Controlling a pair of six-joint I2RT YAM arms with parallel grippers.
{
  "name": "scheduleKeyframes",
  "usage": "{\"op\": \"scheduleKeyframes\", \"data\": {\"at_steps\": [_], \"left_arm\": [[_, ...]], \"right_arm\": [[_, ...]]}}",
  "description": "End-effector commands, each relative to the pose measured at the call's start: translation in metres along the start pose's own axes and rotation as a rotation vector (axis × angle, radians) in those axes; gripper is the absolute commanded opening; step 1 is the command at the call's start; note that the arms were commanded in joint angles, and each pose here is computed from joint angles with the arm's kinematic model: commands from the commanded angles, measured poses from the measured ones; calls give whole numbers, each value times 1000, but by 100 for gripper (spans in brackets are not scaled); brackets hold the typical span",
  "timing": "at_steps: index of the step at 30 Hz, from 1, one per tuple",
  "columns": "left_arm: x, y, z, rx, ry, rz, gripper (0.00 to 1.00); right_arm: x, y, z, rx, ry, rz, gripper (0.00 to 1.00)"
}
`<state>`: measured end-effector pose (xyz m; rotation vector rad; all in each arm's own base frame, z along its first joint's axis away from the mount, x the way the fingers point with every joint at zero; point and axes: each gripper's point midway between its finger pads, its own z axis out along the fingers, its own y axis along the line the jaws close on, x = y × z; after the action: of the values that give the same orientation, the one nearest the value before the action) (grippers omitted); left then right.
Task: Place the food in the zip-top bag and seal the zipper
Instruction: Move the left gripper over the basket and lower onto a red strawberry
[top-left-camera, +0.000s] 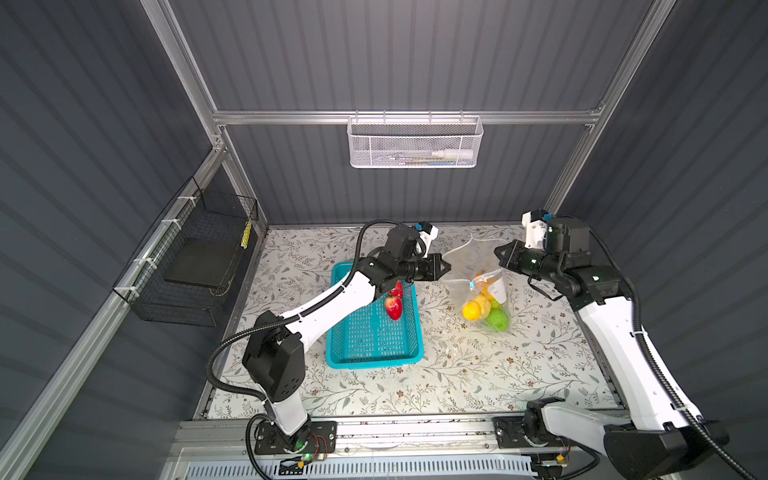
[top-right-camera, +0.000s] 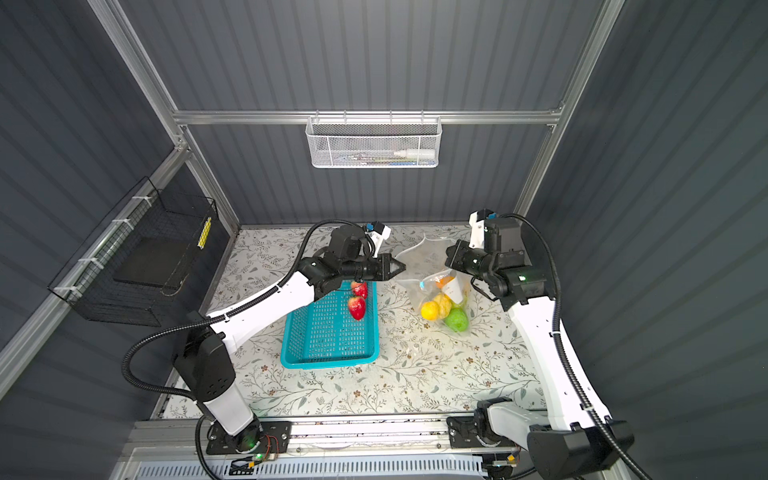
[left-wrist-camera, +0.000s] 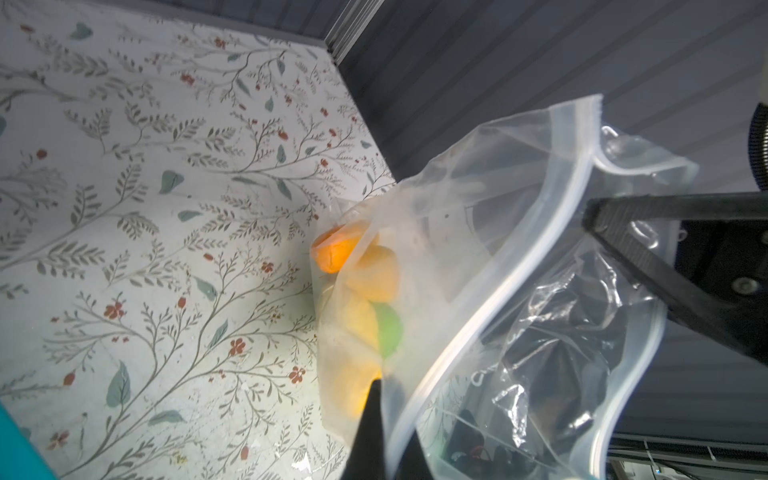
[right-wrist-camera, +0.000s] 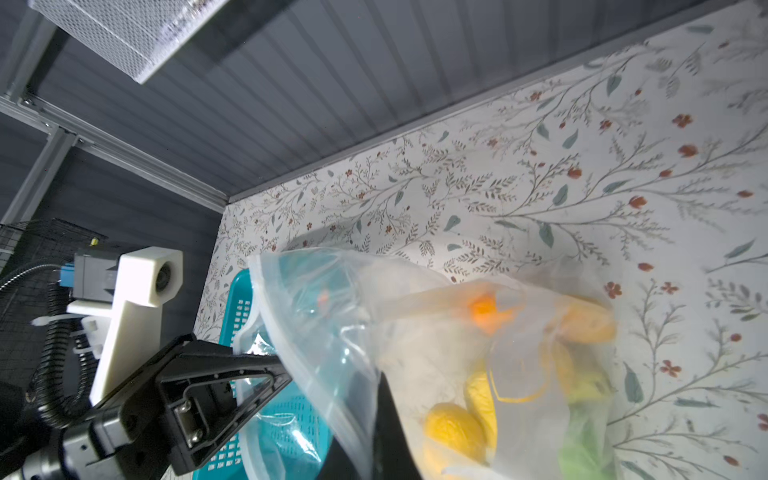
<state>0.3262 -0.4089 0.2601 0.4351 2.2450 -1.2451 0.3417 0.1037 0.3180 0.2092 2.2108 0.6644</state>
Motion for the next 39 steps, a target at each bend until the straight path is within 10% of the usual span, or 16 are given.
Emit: {"op": "scheduleKeyframes", "data": {"at_steps": [1,6,11,15,24,39], "left_arm": [[9,11,4,-18,5,-41,0],[23,26,1,-72,28,-55,0],[10,32,-20,-145,-15,-31,61],[-16,42,-55,-208,-103,-27,77],[-17,105,-115,-471,-154,-47,87],[53,186,-67,-602,48,-146,85]], "right_arm": [[6,10,9,-67,14,18,0],[17,10,22,-73,49,28,0],[19,14,27,-81,58,31,0],[17,16,27,-84,56,28,0],[13,18,26,-88,51,30,0],[13,17,26,-81,49,37,0]]}}
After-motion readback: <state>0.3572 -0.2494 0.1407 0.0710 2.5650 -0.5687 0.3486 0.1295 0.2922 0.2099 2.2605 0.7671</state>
